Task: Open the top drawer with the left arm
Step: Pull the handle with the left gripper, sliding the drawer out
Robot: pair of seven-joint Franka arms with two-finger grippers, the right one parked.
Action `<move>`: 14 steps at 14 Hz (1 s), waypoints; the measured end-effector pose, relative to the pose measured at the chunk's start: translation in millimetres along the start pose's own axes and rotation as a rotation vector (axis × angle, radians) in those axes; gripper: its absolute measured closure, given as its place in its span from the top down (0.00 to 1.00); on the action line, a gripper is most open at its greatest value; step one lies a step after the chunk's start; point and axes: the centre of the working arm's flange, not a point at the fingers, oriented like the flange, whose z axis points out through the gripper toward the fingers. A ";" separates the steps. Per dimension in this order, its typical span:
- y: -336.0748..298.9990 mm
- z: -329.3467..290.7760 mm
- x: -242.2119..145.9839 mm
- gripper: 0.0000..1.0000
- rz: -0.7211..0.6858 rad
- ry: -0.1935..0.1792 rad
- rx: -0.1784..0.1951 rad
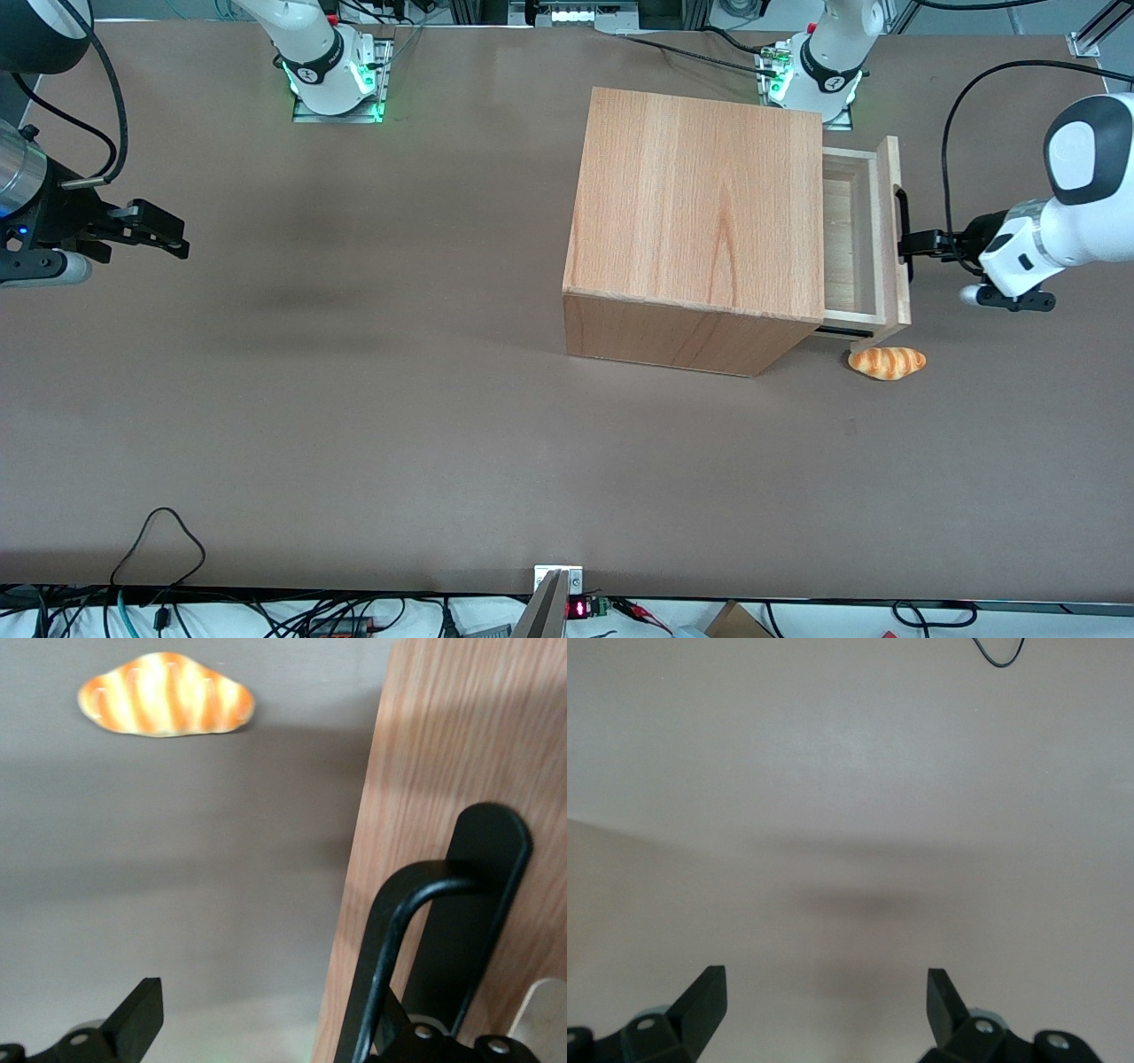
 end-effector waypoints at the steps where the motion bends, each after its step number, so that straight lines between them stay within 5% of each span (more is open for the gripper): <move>1: -4.6 -2.3 -1.1 1.00 -0.001 0.001 0.018; 5: -21.3 -8.4 -5.3 1.00 -0.020 0.008 0.058; 14: -53.0 -16.1 -11.7 1.00 -0.095 0.033 0.085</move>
